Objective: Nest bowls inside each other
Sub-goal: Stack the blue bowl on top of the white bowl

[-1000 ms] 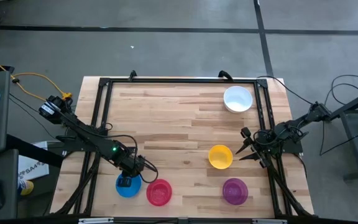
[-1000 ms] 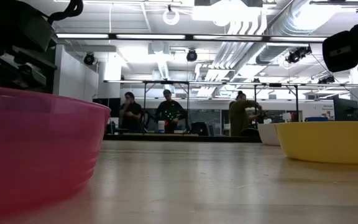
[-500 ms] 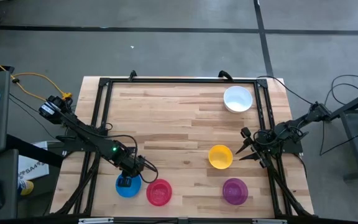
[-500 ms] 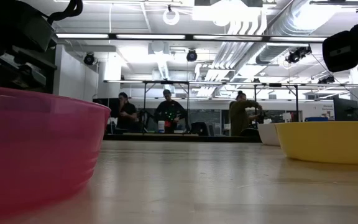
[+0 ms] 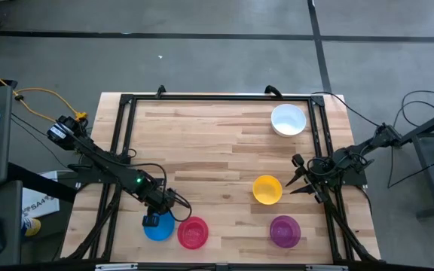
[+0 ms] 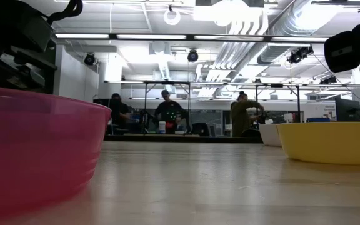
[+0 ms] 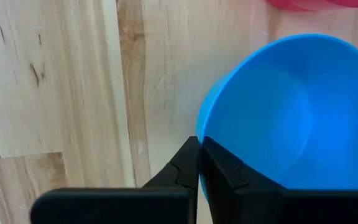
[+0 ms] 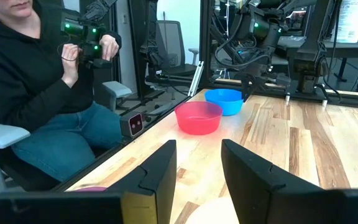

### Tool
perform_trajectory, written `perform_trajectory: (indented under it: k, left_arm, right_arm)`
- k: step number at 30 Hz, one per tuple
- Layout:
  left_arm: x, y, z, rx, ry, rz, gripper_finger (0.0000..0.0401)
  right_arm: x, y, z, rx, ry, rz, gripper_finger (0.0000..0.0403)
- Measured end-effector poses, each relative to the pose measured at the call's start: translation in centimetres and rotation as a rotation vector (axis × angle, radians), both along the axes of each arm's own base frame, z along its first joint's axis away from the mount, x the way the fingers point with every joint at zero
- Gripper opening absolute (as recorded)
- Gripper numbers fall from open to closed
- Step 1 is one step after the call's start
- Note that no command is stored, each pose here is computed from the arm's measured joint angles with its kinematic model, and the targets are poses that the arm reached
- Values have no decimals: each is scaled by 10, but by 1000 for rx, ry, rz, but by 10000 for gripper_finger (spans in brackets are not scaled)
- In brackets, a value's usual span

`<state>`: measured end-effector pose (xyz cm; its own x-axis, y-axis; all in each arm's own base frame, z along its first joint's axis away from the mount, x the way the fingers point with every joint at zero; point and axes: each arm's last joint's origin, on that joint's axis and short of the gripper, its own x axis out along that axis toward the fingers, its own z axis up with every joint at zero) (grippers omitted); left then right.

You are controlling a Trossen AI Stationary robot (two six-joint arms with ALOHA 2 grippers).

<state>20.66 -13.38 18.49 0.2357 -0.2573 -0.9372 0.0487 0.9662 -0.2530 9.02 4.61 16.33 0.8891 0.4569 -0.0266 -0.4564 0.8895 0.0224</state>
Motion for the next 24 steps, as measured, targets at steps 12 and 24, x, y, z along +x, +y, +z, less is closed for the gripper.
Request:
perform_trajectory:
  k: [12, 24]
  left_arm:
    - [-1, 0, 0, -5, 20, -4, 2]
    - [-7, 2, 7, -51, 47, -27, 1]
  right_arm:
    - [0, 0, 0, 0, 0, 0, 121]
    - [0, 0, 0, 0, 0, 0, 121]
